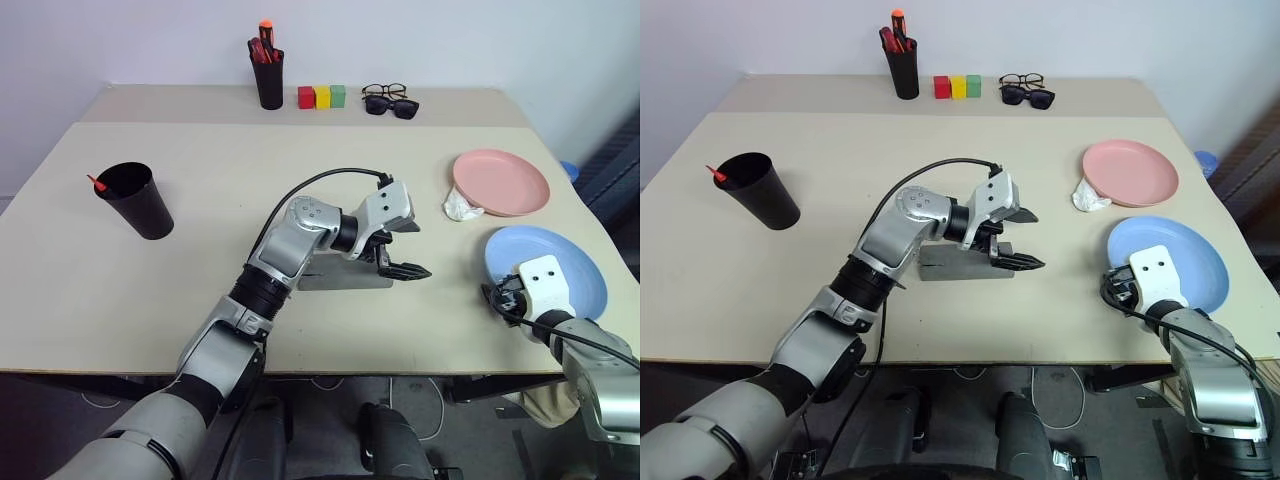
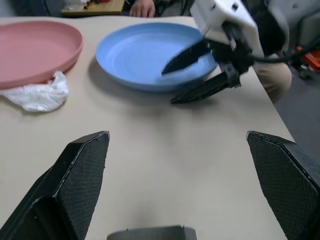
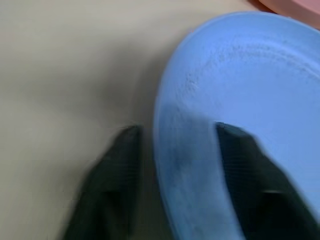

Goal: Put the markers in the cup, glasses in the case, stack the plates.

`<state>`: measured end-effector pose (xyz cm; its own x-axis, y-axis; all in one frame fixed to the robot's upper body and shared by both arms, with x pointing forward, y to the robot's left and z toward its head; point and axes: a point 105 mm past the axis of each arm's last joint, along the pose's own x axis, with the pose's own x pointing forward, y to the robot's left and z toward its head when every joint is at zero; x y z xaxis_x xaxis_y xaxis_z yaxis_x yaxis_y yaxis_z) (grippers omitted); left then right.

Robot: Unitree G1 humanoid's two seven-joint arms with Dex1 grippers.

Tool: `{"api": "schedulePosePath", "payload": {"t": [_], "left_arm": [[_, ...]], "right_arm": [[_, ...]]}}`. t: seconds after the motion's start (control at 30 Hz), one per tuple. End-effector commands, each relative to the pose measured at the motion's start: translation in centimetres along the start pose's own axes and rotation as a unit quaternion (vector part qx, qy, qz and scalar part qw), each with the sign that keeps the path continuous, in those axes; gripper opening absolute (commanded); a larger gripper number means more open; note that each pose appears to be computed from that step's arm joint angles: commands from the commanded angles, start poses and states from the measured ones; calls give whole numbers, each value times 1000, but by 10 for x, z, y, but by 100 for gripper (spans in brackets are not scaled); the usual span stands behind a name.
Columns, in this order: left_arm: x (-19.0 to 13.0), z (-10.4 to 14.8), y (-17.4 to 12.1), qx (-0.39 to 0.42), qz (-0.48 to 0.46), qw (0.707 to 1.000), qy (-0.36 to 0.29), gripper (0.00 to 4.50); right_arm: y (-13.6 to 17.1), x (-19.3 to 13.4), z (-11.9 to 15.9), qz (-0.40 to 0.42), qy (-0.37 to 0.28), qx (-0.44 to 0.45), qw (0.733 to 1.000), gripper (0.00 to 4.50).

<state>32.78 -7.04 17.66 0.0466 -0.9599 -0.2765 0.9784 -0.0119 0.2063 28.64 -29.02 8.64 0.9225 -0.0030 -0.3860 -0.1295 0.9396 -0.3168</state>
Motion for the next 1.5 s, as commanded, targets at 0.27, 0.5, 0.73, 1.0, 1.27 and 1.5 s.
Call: {"api": "schedulePosePath", "payload": {"t": [0.27,0.5,0.73,1.0,1.27,1.5], "left_arm": [[-3,8,-3,14,4,1000,-7,450],[-3,8,-3,4,22,1000,-20,450],[-4,6,-9,-15,44,998,-30,450],[-18,0,-9,-29,88,995,-24,450],[-48,-14,-4,-52,158,986,-3,450],[-65,-19,1,-64,199,978,5,450]], "right_arm": [[-16,-4,2,-42,3,-16,999,9],[-52,-5,58,-112,-70,-68,989,9],[-66,22,111,-81,-118,-120,982,9],[-64,81,158,-36,-153,-175,972,9],[-38,112,178,-10,-162,-167,973,146],[-26,111,195,21,-214,-84,973,347]]}}
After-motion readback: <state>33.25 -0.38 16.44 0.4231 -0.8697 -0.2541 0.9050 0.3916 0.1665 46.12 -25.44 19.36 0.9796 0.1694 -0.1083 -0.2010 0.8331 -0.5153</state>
